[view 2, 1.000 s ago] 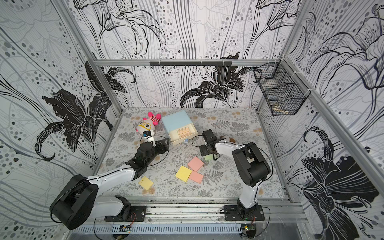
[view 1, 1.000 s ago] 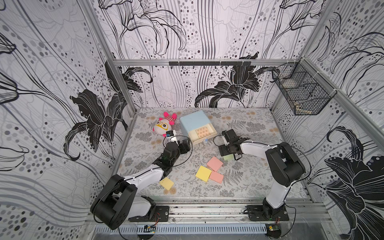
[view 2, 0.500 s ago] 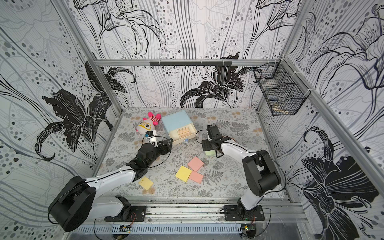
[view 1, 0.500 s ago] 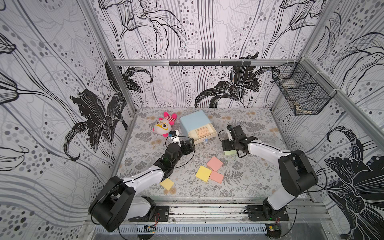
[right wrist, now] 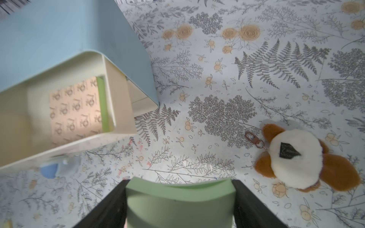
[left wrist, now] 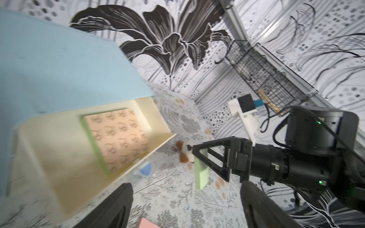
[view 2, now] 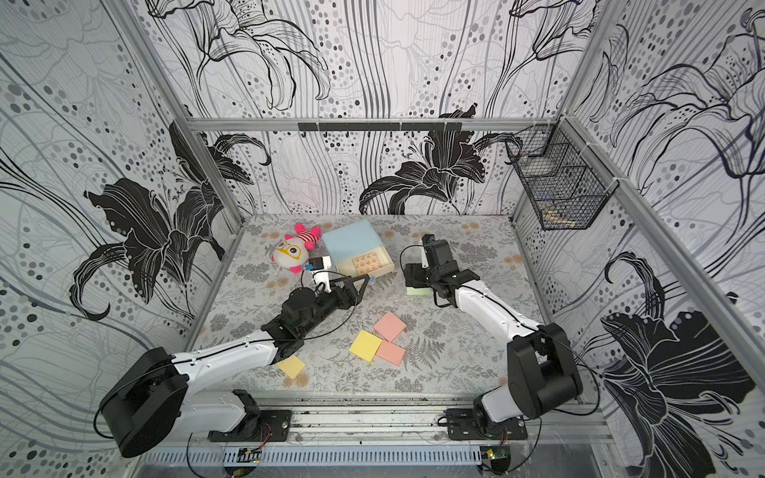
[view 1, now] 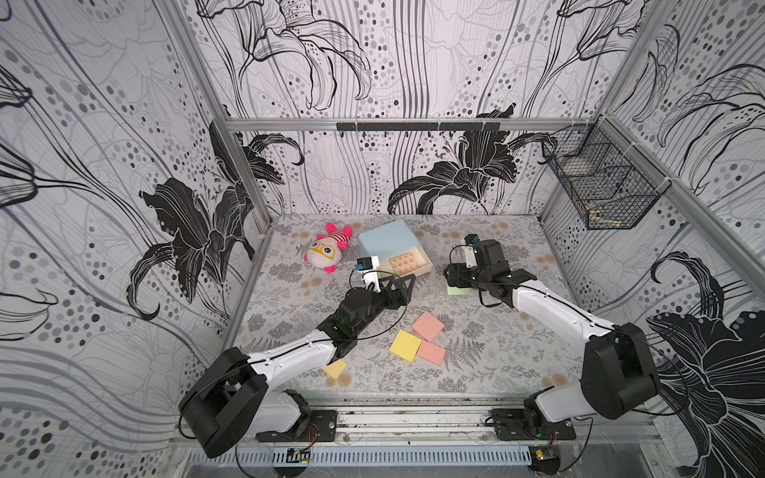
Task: Please put the sticky notes in the drawer by color
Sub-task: Pick up the sticky notes from the center of the board.
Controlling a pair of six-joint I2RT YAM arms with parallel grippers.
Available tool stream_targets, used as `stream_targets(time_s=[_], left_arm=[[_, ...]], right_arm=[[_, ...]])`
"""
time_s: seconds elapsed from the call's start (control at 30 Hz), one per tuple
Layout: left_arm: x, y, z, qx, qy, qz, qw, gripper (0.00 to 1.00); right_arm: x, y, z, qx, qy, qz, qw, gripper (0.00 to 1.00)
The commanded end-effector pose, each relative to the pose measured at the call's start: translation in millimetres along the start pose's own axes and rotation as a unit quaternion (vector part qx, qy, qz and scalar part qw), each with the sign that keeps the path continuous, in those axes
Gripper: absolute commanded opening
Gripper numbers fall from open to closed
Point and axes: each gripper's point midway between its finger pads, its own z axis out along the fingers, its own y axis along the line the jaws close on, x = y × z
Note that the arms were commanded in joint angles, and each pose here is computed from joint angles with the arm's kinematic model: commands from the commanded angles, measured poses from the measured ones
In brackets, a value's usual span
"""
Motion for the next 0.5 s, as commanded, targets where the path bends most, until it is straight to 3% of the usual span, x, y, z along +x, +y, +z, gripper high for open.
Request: stream_targets(time_s=[0.0, 0.13, 0.47], left_arm=[[3, -51, 14, 0.110, 0.014, -0.010, 0.994, 0.93], [23, -71, 30, 0.159, 0.047, -0.026, 0.986, 0.82], [51, -80, 52, 0.190, 0.091, -0.054, 0.976, 0.55]], right_arm=[[-39, 21, -23, -0.047, -0.054, 0.023, 0.997, 0.83], [-50, 26, -35, -0.059, -0.069, 0.029, 0.995, 0.83], [-59, 32, -49, -0.078, -0.084, 0.031, 0.993, 0.83]])
